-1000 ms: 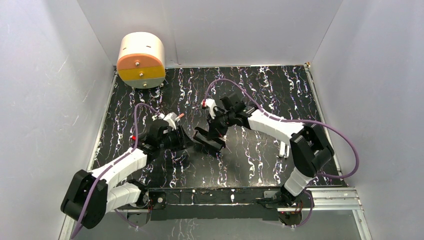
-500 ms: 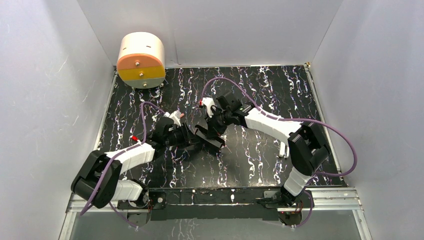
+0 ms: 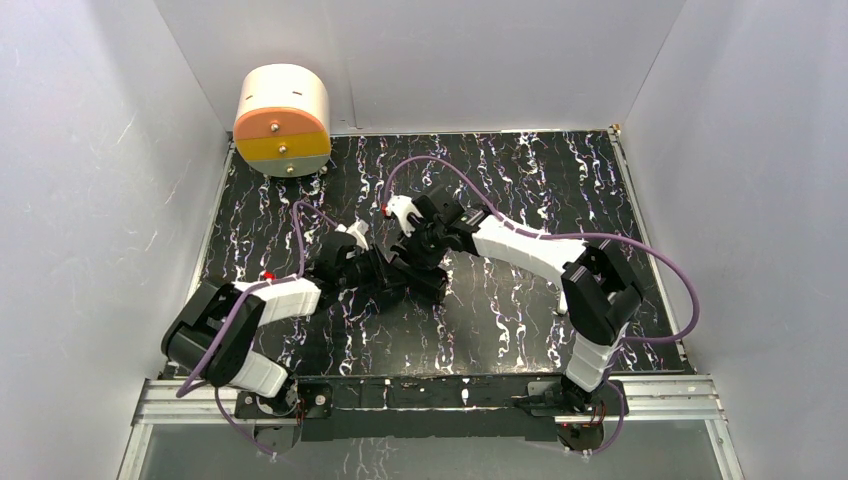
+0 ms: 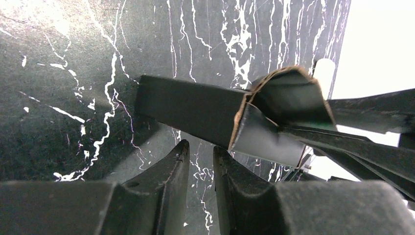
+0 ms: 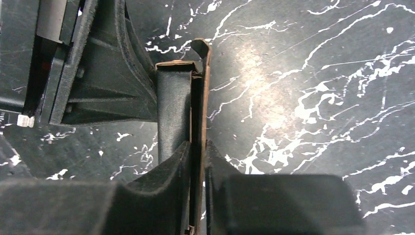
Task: Fold the paper box
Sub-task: Close the paper box at the center of the board.
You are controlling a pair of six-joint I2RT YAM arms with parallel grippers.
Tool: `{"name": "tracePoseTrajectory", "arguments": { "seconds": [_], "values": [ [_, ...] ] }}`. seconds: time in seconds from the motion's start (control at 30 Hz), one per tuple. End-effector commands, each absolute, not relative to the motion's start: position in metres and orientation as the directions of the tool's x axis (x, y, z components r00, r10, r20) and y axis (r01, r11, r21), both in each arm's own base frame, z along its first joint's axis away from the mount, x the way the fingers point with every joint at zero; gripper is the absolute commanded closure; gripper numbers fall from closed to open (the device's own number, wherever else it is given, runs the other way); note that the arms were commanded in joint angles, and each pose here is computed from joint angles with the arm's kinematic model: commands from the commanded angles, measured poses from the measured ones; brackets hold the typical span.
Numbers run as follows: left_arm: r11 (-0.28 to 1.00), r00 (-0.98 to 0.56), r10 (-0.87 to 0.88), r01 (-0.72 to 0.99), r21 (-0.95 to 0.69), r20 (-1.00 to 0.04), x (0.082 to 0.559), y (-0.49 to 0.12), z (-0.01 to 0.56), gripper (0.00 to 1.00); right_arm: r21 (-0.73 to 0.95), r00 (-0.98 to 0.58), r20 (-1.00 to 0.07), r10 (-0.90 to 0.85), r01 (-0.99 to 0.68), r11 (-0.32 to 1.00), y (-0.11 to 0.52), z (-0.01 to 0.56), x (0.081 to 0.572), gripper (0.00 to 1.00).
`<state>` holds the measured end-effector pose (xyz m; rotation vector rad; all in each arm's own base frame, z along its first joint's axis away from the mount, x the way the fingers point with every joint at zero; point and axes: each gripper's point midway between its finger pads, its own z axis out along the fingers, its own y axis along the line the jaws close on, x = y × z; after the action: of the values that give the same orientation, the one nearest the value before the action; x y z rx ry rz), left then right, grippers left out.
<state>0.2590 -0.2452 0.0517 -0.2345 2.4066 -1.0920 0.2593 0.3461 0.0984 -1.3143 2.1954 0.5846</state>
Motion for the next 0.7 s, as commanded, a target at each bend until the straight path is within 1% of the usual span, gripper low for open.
{"name": "tracePoseTrajectory", "arguments": {
  "seconds": [0.0, 0.23, 0.37, 0.43, 0.47, 0.5, 0.57, 0.67],
  "values": [
    [0.633, -0.85, -0.362, 0.077, -0.77, -0.383, 0.278, -0.258, 0.068, 0.78, 0.056, -0.394, -0.541, -0.743, -0.898, 0.436, 0.337, 0.084, 0.255, 0.72],
    [0.653, -0.851, -0.359, 0.065, -0.754, -0.384, 0.278, -0.255, 0.06, 0.78, 0.061, -0.391, -0.607, -0.692, -0.891, 0.45, 0.345, 0.109, 0.257, 0.57],
    [0.66, -0.852, -0.354, 0.065, -0.749, -0.386, 0.278, -0.254, 0.06, 0.78, 0.076, -0.392, -0.644, -0.657, -0.887, 0.455, 0.35, 0.122, 0.257, 0.55],
    [0.663, -0.852, -0.354, 0.063, -0.746, -0.387, 0.279, -0.254, 0.059, 0.78, 0.09, -0.392, -0.656, -0.645, -0.889, 0.449, 0.354, 0.126, 0.255, 0.56],
    [0.665, -0.852, -0.353, 0.062, -0.744, -0.387, 0.279, -0.254, 0.059, 0.78, 0.101, -0.393, -0.66, -0.64, -0.89, 0.444, 0.356, 0.127, 0.254, 0.59],
    [0.665, -0.851, -0.355, 0.062, -0.744, -0.388, 0.279, -0.254, 0.059, 0.78, 0.109, -0.395, -0.665, -0.634, -0.891, 0.441, 0.357, 0.128, 0.254, 0.65],
    [0.667, -0.851, -0.355, 0.058, -0.743, -0.386, 0.28, -0.254, 0.059, 0.78, 0.132, -0.401, -0.663, -0.632, -0.894, 0.428, 0.36, 0.126, 0.25, 0.79],
    [0.66, -0.849, -0.361, 0.06, -0.749, -0.386, 0.283, -0.256, 0.062, 0.78, 0.168, -0.413, -0.657, -0.631, -0.896, 0.412, 0.364, 0.122, 0.244, 0.92]
  ]
}}
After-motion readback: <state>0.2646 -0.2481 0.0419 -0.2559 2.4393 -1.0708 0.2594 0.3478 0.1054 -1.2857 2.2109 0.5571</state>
